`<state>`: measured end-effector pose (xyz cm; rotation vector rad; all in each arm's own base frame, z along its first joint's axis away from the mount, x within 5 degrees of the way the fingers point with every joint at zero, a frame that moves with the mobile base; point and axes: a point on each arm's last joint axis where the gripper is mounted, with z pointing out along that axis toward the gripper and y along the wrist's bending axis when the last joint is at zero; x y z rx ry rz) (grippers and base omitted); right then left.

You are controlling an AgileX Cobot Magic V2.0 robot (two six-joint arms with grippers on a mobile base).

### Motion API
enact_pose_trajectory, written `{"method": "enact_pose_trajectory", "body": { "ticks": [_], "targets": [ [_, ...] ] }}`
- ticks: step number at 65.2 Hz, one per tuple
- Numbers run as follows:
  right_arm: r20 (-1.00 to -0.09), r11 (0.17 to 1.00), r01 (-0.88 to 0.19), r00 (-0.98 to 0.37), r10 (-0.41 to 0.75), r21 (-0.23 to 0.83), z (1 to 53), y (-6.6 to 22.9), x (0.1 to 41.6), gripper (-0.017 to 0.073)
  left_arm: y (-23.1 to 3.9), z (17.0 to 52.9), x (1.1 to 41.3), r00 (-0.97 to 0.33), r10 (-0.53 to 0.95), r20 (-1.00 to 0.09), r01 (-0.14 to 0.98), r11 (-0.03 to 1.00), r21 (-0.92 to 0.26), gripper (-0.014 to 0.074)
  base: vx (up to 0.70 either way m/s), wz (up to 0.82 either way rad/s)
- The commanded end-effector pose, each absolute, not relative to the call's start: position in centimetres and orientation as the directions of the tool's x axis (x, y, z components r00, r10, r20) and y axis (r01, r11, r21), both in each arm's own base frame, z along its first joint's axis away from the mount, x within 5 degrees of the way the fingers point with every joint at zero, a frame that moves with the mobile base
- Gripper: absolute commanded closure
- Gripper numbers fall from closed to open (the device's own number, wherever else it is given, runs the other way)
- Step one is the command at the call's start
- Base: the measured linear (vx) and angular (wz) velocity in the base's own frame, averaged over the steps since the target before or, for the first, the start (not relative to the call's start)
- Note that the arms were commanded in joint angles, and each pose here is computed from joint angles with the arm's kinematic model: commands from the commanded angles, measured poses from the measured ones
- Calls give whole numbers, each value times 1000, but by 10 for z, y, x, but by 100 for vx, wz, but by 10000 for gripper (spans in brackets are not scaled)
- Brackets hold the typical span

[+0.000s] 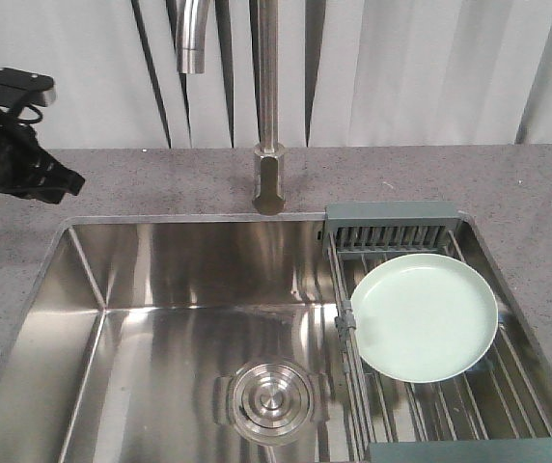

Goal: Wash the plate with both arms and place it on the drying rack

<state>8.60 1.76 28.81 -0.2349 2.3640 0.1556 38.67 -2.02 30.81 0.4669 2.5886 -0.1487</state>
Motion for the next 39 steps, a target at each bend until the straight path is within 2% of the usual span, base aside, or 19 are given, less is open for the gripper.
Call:
{"method": "enact_pose_trajectory", "body": {
  "ticks": [1, 26, 39],
  "targets": [
    [-746, 976, -214, -655, -118, 34, 299, 18, 90, 211, -15, 350, 356, -736, 222, -639, 288, 958, 0, 601, 0, 0],
    [-746, 976, -214, -655, -118, 34, 299, 18, 90, 211, -13, 363, 248, -678, 129, -724, 209, 978, -22, 601, 0, 0],
    [-746, 976, -214, -655, -118, 34, 299, 18, 90, 211, -14, 357, 197, -658, 108, -745, 197, 980, -32, 601, 0, 0]
  ]
}}
